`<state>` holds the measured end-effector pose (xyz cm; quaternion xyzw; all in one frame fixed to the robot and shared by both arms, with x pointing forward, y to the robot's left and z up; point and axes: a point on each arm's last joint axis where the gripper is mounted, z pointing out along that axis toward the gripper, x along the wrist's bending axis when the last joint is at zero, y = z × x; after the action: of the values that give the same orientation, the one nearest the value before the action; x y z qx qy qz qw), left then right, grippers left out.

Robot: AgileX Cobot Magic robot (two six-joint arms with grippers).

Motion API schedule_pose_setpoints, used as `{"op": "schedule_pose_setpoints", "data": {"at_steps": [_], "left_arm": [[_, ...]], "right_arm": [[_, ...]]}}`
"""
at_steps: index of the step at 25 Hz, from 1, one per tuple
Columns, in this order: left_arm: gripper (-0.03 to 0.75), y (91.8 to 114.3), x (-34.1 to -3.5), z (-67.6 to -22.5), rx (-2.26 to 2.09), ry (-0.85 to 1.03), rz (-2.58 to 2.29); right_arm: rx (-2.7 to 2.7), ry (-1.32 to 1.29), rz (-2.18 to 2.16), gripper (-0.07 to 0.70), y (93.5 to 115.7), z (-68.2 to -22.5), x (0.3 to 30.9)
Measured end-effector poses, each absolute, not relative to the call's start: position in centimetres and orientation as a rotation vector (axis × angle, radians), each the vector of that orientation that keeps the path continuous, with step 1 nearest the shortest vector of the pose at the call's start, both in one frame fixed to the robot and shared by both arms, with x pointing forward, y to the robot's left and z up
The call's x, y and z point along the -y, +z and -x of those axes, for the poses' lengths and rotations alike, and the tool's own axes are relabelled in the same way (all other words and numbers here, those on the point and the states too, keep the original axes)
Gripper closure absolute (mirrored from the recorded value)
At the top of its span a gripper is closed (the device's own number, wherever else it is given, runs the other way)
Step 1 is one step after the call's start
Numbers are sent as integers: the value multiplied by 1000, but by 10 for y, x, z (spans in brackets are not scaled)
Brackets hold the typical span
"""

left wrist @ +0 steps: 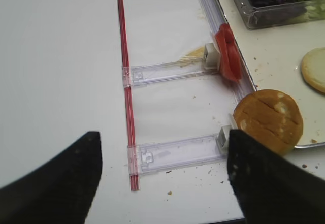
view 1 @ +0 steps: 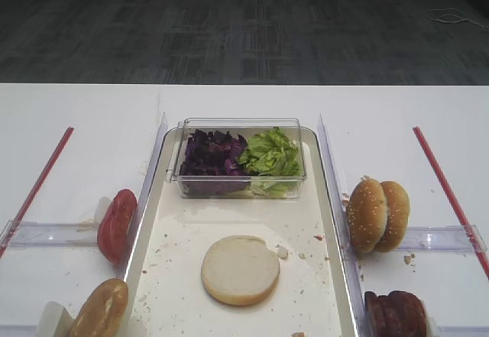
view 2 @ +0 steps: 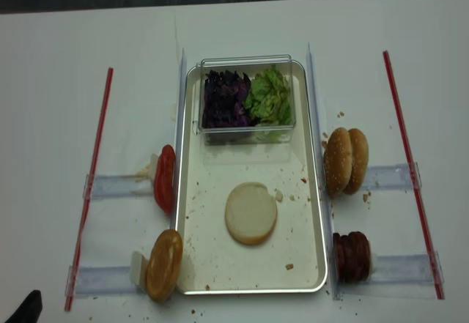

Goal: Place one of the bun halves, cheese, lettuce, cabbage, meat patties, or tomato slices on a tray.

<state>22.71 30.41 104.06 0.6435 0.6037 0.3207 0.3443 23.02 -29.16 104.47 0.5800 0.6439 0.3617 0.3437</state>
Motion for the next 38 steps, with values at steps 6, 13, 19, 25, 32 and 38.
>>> {"op": "schedule_pose_setpoints", "data": {"at_steps": [6,13,19,25,32,38], "left_arm": [[205,1041,-304,-227,-1570,835,-1667],[206,1041,-304,-227,-1570,835,-1667],[206,1041,-304,-227,-1580,840,-1660],[206,1041,-304,-227,-1615,862,-1632],[206,1041,-304,-227,-1617,863,-1631],[206,1041,-304,-227,-1617,863,-1631]], "right_arm": [[-1675,938,-1504,167,1045,-230,292],[-1675,938,-1504,167,1045,-230,292],[-1675,938,-1504,167,1045,-230,292],[-1675,938,-1504,167,1045,-230,292],[-1675,938,-1504,167,1045,-230,292],[-1675,938,-1504,167,1045,-230,292]]}}
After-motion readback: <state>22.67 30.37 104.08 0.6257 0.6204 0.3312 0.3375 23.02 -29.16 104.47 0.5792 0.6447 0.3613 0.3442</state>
